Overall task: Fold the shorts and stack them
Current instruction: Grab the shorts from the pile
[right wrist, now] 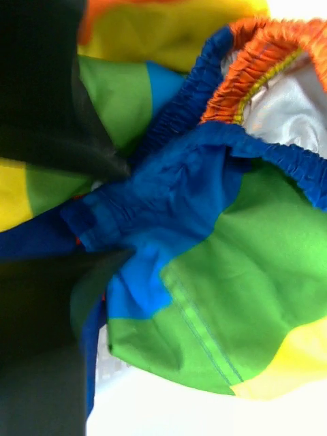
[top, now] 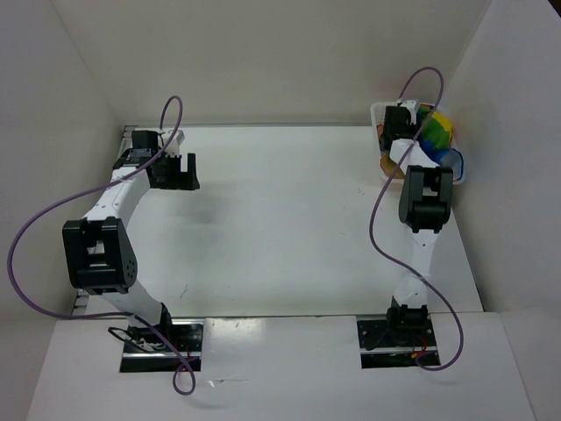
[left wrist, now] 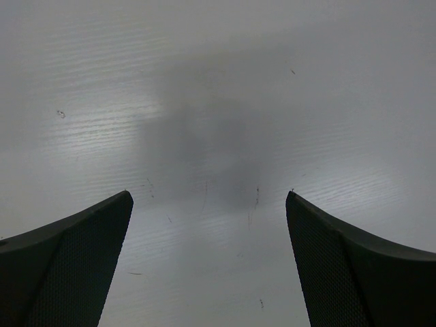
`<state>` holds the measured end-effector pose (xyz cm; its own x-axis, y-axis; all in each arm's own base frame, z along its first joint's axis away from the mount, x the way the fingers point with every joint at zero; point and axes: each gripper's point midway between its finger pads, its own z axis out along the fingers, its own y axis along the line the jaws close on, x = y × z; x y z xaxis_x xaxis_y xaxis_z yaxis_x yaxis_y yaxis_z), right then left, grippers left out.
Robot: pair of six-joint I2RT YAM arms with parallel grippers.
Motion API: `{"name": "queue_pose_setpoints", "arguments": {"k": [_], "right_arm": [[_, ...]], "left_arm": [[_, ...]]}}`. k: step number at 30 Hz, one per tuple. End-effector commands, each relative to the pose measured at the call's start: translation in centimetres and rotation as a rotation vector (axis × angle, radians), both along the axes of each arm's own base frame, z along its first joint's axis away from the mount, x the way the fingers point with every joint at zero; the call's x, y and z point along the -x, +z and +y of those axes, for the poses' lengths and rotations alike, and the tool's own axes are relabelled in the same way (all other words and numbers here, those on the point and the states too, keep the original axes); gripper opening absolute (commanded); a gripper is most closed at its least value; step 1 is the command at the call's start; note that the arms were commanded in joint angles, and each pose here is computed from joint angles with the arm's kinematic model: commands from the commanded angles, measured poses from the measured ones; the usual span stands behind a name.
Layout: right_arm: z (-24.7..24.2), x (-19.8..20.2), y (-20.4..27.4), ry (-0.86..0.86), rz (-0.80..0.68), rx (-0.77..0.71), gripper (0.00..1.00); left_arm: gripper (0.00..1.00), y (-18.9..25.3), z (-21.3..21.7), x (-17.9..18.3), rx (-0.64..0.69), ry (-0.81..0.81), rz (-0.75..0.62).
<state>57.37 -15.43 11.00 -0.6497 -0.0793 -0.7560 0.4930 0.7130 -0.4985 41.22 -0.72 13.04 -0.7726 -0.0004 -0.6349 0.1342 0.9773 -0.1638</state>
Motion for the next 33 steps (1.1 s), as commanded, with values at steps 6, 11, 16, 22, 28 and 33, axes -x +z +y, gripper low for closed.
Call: {"name": "queue_pose_setpoints", "arguments": {"k": [6,11,16,22,28,33], "right_arm": [[-1.6,-1.8,5.2,-0.046,-0.161,0.018,0.00],[-0.1,-1.6,13.5,0.029,-0.297,-0.048,0.00],[2.4,0.3,25.1,0.163,-0.499,-0.079,0.00],[5.2,6.6,39.1,0.274,-0.757,-0.036,0.00],[11.4,13.5,50.3,0.479,-1.004,-0.007,0.00],[18.9,18.7,59.2,0.713,-1.226,-0.075,0.00]], "left_arm": [[1.00,1.2,-0.5,-0.6,0.016,-0.022,-0.031],[1.00,2.2,-0.8,-0.7,0.030,-0.036,-0.063],[1.00,4.4,-1.2,-0.6,0.038,-0.050,-0.123],[1.00,7.3,-2.0,0.2,0.045,-0.077,-0.210],[1.00,9.5,-2.9,1.3,0.052,-0.107,-0.285],[1.00,11.9,-3.1,1.9,0.037,-0.110,-0.355]]}}
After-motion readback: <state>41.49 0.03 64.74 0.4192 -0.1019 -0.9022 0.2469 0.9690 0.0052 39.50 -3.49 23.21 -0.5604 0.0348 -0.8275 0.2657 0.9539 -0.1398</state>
